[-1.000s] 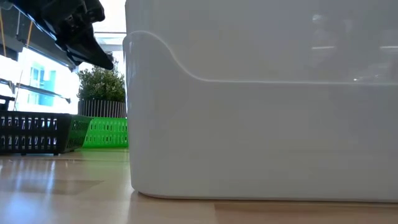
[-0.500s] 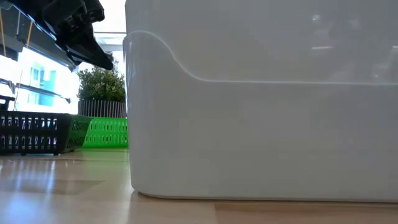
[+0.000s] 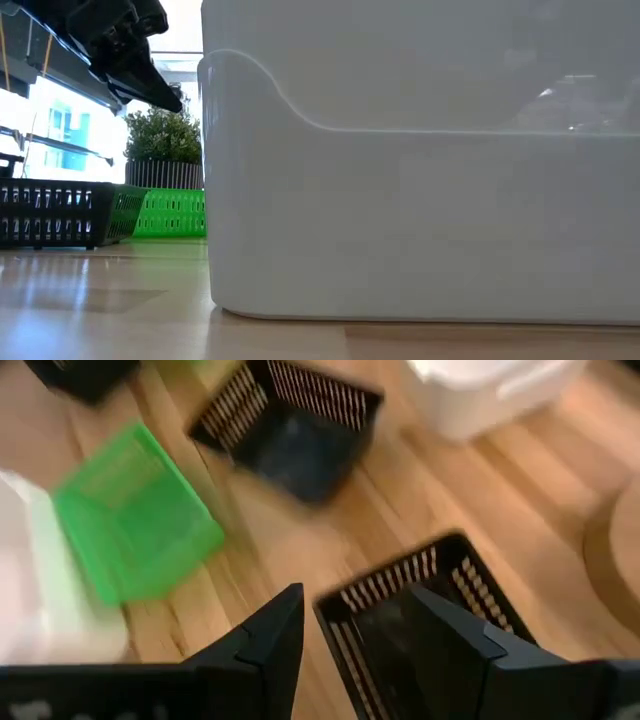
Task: Stack baskets by color
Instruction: Stack the top right black bin on the top left black bin, then stack the top green bin on the middle green bin
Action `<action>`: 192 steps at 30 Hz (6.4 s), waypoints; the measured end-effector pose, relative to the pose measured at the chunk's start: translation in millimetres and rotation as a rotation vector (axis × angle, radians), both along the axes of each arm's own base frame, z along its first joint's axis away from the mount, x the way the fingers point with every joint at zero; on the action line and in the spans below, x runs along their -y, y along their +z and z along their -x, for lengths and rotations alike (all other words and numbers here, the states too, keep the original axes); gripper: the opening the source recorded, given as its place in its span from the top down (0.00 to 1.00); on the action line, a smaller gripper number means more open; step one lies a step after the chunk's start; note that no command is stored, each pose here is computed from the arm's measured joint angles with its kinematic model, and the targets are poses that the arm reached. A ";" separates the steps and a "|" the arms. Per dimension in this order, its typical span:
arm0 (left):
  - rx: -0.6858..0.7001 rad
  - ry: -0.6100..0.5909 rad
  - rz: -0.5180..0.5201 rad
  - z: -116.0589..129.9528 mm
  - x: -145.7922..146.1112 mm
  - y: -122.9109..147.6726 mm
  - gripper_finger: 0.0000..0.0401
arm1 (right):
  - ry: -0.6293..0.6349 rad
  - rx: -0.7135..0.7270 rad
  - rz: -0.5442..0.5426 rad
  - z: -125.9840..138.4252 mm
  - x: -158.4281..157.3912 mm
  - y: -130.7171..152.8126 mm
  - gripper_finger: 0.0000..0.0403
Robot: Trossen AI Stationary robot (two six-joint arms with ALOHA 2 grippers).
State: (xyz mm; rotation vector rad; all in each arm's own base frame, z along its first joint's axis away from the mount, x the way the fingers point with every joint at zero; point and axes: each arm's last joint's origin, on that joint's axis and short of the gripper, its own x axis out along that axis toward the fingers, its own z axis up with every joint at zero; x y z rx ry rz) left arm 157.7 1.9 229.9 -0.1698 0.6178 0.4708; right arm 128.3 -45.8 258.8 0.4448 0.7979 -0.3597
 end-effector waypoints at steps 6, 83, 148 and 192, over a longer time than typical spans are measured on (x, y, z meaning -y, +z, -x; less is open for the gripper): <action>0.000 0.000 0.000 0.0 0.0 0.0 0.91 | 0.075 -0.171 -0.047 -13.6 2.6 -19.1 0.65; 0.001 0.005 -0.004 -0.1 -0.1 0.3 0.91 | 0.270 -0.407 0.475 -150.4 -42.3 -6.9 1.00; 0.001 0.000 0.003 -0.1 0.1 0.4 0.91 | 0.883 -0.485 0.542 -234.7 -33.4 -67.4 1.00; -0.034 0.012 -0.013 2.3 -0.5 -2.1 0.91 | 0.658 -0.559 0.460 -240.4 -37.6 -20.1 0.70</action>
